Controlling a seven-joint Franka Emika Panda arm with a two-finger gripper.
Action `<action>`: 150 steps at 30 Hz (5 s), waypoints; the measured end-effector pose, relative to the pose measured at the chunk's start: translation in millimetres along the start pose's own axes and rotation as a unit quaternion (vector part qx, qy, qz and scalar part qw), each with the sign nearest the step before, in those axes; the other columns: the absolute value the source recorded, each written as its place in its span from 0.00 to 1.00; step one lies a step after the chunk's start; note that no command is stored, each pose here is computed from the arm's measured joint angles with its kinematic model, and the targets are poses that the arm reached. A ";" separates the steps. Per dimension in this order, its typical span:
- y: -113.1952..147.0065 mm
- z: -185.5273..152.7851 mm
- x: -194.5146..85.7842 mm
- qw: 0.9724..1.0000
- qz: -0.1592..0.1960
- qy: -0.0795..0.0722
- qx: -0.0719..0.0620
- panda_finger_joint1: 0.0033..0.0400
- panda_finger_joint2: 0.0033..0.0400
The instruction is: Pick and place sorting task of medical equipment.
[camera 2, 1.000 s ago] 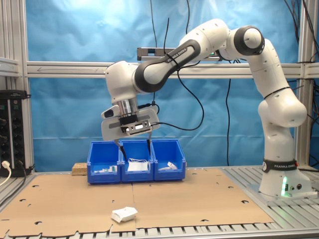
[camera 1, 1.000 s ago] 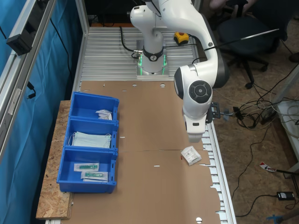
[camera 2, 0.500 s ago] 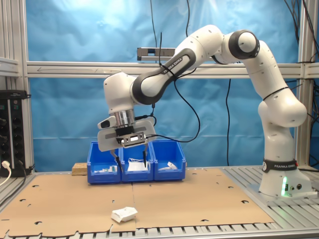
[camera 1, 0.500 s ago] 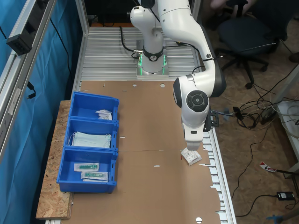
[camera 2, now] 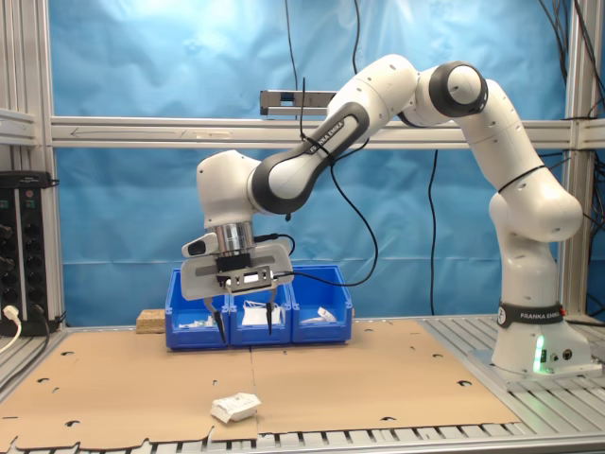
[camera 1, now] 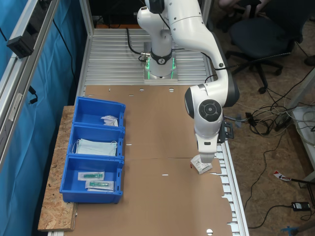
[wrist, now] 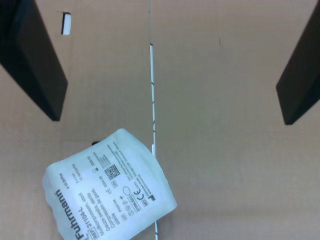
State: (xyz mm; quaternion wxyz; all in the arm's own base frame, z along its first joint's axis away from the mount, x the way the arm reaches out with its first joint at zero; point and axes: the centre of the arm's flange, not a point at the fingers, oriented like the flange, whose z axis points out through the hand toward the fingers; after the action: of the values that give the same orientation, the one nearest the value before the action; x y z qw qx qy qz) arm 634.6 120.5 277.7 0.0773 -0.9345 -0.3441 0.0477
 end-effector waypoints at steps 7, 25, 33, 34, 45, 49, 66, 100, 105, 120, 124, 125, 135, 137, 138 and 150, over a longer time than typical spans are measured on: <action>-4.5 3.8 5.3 1.000 -0.005 0.008 -0.004 1.00 1.00; -3.2 31.6 10.3 0.999 -0.018 0.024 -0.012 1.00 1.00; 3.0 47.6 7.4 0.999 -0.031 0.023 -0.012 1.00 1.00; 3.9 48.9 7.0 0.999 -0.034 0.023 -0.012 1.00 1.00; 11.9 57.1 6.1 0.997 -0.068 0.030 -0.019 1.00 1.00; 12.8 60.4 6.7 0.996 -0.084 0.032 -0.021 1.00 1.00; 13.3 89.0 7.5 0.983 -0.180 0.026 -0.017 1.00 1.00; 20.9 108.1 12.5 0.945 -0.319 0.048 -0.048 1.00 1.00; 21.5 108.3 13.3 0.940 -0.334 0.050 -0.053 1.00 1.00; 21.9 119.1 11.7 0.931 -0.359 0.047 -0.051 1.00 1.00; 21.9 122.9 10.9 0.930 -0.362 0.046 -0.049 1.00 1.00; 21.8 123.7 10.7 0.929 -0.363 0.046 -0.049 1.00 1.00; 21.1 127.7 9.1 0.926 -0.371 0.044 -0.048 1.00 1.00; 20.9 128.3 8.7 0.926 -0.373 0.044 -0.047 1.00 1.00; 20.8 128.6 8.5 0.925 -0.375 0.044 -0.047 1.00 1.00; 20.8 128.6 8.5 0.924 -0.378 0.044 -0.048 1.00 1.00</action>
State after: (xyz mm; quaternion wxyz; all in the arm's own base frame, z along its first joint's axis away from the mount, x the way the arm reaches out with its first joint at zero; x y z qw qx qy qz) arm 636.0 124.8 147.2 0.0597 -0.7388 -0.6700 -0.0424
